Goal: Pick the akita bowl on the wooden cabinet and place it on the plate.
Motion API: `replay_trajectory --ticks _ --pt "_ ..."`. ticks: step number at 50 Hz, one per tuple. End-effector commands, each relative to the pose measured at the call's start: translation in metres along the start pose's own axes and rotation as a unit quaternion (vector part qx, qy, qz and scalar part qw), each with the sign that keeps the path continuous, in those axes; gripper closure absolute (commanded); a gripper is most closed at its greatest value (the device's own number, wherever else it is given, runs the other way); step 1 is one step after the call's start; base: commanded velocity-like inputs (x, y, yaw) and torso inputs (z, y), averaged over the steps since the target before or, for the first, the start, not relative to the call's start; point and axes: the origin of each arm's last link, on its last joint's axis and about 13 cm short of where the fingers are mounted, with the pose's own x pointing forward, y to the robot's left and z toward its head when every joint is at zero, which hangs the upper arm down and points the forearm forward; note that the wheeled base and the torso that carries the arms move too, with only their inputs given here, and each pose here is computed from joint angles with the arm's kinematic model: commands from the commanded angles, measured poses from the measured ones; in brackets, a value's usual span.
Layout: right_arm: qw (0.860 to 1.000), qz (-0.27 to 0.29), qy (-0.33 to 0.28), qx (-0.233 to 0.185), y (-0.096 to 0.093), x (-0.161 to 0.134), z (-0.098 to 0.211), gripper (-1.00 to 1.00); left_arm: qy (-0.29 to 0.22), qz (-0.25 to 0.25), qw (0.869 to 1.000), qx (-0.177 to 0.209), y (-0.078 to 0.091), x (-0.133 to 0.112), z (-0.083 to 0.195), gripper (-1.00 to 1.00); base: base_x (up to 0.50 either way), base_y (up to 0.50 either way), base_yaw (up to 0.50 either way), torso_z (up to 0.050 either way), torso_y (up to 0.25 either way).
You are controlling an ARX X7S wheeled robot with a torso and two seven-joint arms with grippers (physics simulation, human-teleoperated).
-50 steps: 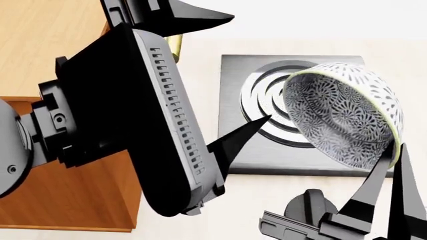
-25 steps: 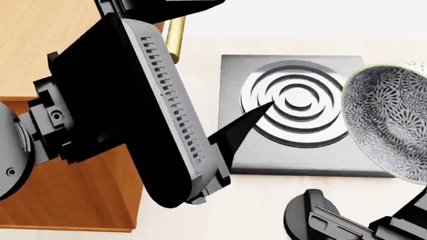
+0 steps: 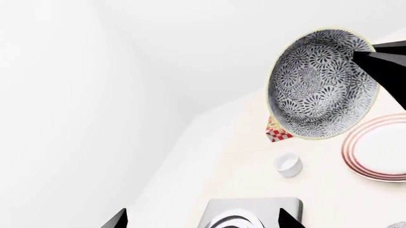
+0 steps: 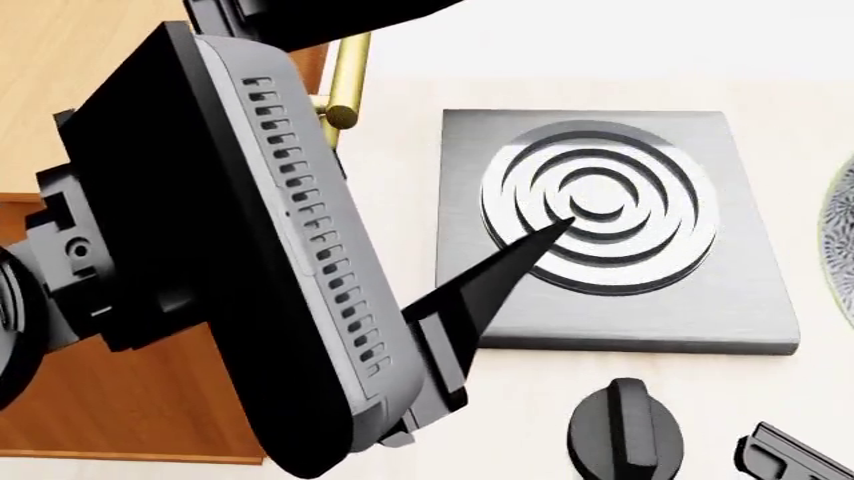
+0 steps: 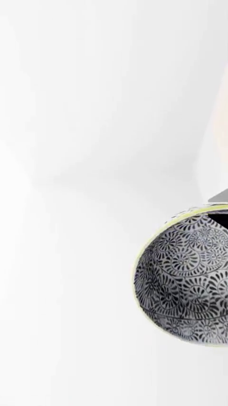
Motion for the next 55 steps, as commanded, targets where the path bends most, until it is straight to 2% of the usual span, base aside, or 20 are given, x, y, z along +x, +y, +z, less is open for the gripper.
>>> replay_trajectory --ticks 1,21,23,24,28,38,39,51,55 --pt "1.000 -0.022 -0.012 -0.001 -0.009 0.004 0.006 1.00 -0.010 -0.004 1.000 -0.002 -0.001 -0.004 0.008 -1.00 0.00 0.00 0.00 0.000 0.000" --pt "0.999 -0.044 -0.004 -0.013 -0.019 0.012 0.003 1.00 -0.013 -0.007 1.000 0.002 -0.003 -0.006 0.011 -1.00 0.00 0.00 0.00 0.000 0.001" --pt "0.999 -0.045 -0.002 -0.015 -0.019 0.013 0.002 1.00 -0.016 -0.001 1.000 0.004 -0.003 -0.006 0.010 -1.00 0.00 0.00 0.00 0.000 0.000" --pt "0.999 -0.045 -0.001 -0.015 -0.020 0.013 0.002 1.00 -0.034 -0.011 0.999 -0.008 -0.003 -0.007 0.011 -1.00 0.00 0.00 0.00 0.000 0.000" --pt "0.999 -0.049 0.003 -0.021 -0.021 0.018 0.000 1.00 -0.029 -0.004 1.000 -0.001 -0.002 -0.006 0.010 -1.00 0.00 0.00 0.00 0.000 0.000" --pt "0.998 -0.055 0.026 -0.011 -0.022 0.029 -0.009 1.00 -0.028 -0.001 1.000 -0.006 -0.003 -0.007 0.008 -1.00 0.00 0.00 0.00 0.001 0.000" --pt "0.997 -0.070 0.024 -0.009 -0.024 0.030 -0.009 1.00 -0.027 -0.001 1.000 -0.007 -0.003 -0.007 0.008 -1.00 0.00 0.00 0.00 0.000 0.000" --pt "0.995 -0.090 0.031 -0.001 -0.030 0.041 -0.009 1.00 -0.028 -0.001 1.000 -0.009 -0.003 -0.006 0.006 -1.00 0.00 0.00 0.00 0.000 0.001" --pt "0.994 -0.102 0.043 0.014 -0.032 0.043 -0.012 1.00 -0.028 -0.002 1.000 -0.010 -0.004 -0.006 0.006 -1.00 0.00 0.00 0.00 0.000 0.000"
